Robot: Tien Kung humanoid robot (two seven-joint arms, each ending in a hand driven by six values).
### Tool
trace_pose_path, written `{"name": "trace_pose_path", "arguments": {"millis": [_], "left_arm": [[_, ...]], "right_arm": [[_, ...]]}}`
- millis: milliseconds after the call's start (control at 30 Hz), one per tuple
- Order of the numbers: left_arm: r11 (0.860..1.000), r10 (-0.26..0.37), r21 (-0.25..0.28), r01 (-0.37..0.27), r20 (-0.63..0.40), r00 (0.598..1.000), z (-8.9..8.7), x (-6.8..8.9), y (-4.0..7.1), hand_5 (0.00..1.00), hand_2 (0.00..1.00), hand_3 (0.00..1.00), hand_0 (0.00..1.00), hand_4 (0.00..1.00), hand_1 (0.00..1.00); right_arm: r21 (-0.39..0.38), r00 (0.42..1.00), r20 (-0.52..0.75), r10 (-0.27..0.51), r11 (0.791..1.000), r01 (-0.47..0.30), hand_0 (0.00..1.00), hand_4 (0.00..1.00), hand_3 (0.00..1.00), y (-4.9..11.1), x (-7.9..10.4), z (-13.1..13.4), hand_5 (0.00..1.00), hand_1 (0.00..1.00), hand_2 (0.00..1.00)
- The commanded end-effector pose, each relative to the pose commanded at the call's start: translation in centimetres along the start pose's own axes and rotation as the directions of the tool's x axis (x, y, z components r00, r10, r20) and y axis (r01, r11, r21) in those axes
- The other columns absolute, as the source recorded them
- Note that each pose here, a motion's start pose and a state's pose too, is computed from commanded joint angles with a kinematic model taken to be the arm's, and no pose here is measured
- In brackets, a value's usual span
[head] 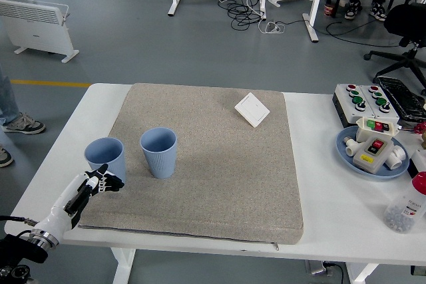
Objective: Push cup pick cup insert cup
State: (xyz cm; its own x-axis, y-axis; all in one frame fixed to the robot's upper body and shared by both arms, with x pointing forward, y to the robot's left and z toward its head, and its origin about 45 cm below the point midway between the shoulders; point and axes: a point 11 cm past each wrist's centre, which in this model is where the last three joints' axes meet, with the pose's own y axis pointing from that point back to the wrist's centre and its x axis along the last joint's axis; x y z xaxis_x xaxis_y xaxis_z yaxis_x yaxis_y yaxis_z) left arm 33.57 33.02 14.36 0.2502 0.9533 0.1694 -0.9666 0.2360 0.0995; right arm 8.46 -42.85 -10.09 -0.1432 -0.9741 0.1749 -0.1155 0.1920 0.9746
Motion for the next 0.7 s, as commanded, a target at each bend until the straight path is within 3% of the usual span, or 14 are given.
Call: {"name": "trace_pose_path", "arguments": {"millis": [333, 700], "left_arm": [[1.0, 0.002, 0.012, -0.002, 0.013, 1.0, -0.51, 0.16, -0.03, 0.998, 0.519, 0.464, 0.636, 0.64, 0.607], [1.0, -0.002, 0.007, 0.002, 0.061, 0.998, -0.28, 0.55, -0.85, 0.998, 0.518, 0.466, 0.637, 0.64, 0.606]], "right_arm": [[-0.003, 1.0, -0.001, -0.001, 1.0, 0.001, 0.785, 0.156, 0.585, -0.02, -0.09, 0.13, 0.502, 0.704, 0.721], [-0.012, 1.0, -0.006, -0.005, 1.0, 0.005, 0.785, 0.156, 0.586, -0.08, -0.3, 0.56, 0.504, 0.702, 0.72]]}}
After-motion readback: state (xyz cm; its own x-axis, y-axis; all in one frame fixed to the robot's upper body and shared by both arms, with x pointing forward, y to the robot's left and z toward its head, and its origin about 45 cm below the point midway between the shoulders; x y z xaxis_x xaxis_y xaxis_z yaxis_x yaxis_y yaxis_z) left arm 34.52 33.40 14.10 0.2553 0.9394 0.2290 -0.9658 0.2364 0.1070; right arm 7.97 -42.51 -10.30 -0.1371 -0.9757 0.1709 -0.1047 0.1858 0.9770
